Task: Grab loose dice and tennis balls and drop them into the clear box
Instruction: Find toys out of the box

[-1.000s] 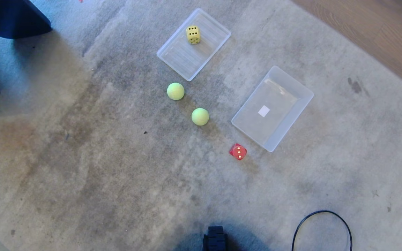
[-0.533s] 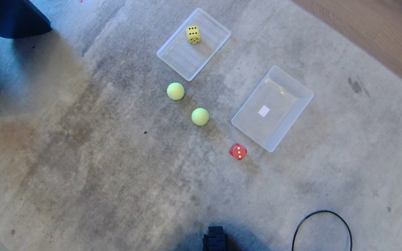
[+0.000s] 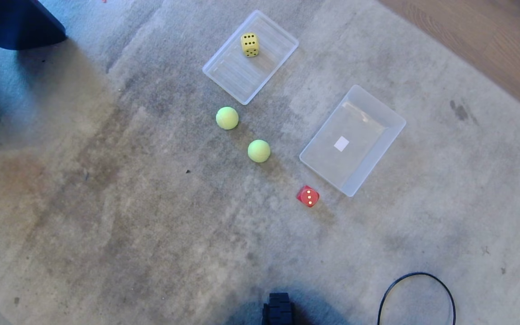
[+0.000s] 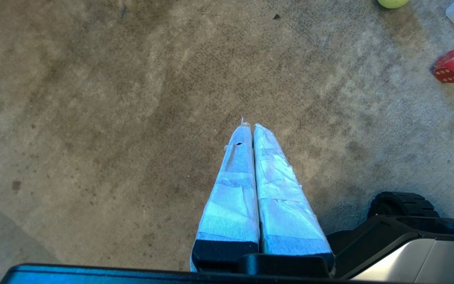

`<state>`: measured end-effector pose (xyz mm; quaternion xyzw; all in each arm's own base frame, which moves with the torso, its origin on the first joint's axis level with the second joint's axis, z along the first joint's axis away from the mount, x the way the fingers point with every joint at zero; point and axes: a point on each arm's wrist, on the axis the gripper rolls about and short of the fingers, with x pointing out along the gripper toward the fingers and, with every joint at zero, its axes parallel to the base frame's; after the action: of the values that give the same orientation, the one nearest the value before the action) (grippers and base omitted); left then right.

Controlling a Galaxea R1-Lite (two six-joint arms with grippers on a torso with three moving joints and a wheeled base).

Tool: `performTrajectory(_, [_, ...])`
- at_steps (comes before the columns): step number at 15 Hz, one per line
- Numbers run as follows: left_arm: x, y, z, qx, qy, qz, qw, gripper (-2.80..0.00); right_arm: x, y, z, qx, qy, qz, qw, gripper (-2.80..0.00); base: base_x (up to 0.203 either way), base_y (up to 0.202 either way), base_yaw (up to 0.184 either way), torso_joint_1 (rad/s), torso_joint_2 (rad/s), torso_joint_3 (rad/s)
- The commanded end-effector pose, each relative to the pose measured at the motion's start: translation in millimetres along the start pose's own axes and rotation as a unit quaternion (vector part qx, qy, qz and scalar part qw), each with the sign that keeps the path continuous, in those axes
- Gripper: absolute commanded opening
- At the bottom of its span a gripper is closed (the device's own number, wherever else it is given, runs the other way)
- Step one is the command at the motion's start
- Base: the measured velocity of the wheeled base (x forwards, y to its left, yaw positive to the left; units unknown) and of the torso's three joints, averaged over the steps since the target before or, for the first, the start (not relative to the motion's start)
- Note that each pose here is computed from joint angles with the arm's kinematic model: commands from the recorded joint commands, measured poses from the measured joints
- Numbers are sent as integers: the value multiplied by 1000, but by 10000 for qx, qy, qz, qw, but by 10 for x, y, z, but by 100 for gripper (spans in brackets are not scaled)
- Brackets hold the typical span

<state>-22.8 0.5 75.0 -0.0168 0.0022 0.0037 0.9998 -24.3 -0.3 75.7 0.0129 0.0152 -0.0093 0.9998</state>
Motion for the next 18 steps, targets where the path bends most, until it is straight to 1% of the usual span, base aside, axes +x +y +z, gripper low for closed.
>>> performTrajectory(1, [0,0,0,-8,0,10,10000,-280,-1,0,-2,1,-8,-6,10000,-280,0,0,0,0,0,0])
performTrajectory(13, [0,0,1,-38,-3,10,10000,-280,-1,1,-2,-153,-7,38,9999,-280,0,0,0,0,0,0])
performTrajectory(16, [0,0,0,-38,0,10,10000,-280,0,0,-4,-38,-6,6,10000,-280,0,0,0,0,0,0])
performTrajectory(18, [0,0,2,-38,-8,10,10000,-280,-1,0,-1,-37,-12,1,10000,-280,0,0,0,0,0,0])
